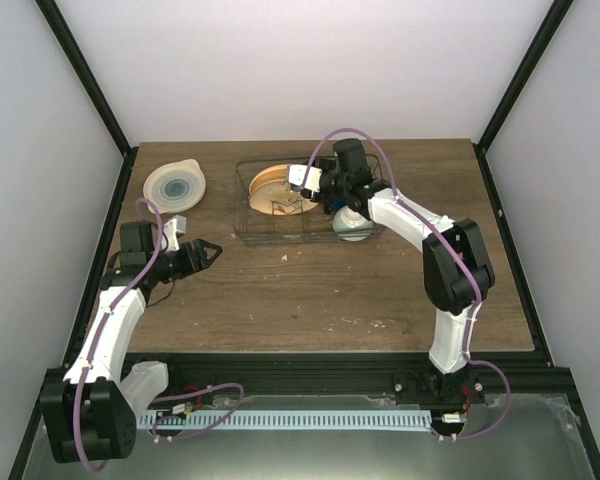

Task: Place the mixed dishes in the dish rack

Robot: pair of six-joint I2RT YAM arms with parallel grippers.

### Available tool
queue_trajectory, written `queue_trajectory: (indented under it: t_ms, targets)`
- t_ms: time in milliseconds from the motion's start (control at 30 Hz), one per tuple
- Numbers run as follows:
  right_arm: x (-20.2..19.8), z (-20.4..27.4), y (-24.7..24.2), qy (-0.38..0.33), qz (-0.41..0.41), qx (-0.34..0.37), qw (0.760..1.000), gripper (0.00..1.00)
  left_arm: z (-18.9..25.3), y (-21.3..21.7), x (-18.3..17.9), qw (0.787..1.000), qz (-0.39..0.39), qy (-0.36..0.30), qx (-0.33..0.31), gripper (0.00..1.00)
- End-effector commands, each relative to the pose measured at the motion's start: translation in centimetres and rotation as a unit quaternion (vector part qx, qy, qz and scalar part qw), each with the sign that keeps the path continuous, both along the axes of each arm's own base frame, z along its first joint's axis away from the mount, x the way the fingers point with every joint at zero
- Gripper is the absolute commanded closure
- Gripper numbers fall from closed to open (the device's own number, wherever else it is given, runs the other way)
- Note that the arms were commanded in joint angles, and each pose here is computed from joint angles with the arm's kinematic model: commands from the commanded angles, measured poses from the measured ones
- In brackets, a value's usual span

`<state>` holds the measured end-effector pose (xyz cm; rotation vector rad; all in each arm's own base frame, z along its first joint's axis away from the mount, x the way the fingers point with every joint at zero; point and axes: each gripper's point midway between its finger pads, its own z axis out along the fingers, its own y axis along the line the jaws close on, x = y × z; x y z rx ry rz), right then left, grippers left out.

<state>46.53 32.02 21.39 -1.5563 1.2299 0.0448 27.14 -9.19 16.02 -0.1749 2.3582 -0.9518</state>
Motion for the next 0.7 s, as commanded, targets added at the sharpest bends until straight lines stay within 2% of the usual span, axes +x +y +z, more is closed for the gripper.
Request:
queue_trajectory:
  t_ms: [0, 167, 333, 500, 667]
  targets:
    - [0.5, 3.7, 0.0, -0.036, -0.001, 0.024, 0.999, 0.55, 0.0, -0.3, 0.0, 1.0, -0.011, -0.009, -0.001, 0.28]
    - [-0.5, 5.4, -1.0, -0.046, -0.015, 0.027, 0.998, 0.54, -0.1, -0.2, 0.1, 1.0, -0.009, -0.007, 0.0, 0.28]
    - [-2.6, 7.3, -2.9, -0.036, -0.049, 0.041, 0.997, 0.45, 0.0, 0.3, 0.5, 1.0, 0.008, -0.005, 0.011, 0.28]
    - [-5.2, 7.5, -4.9, 0.017, -0.094, 0.08, 0.992, 0.45, 1.3, 1.2, 1.6, 0.999, 0.035, -0.012, 0.025, 0.28]
    - [-6.6, 6.4, -6.1, 0.099, -0.147, 0.136, 0.975, 0.47, 4.1, 3.2, 4.7, 0.994, 0.083, -0.033, 0.064, 0.28]
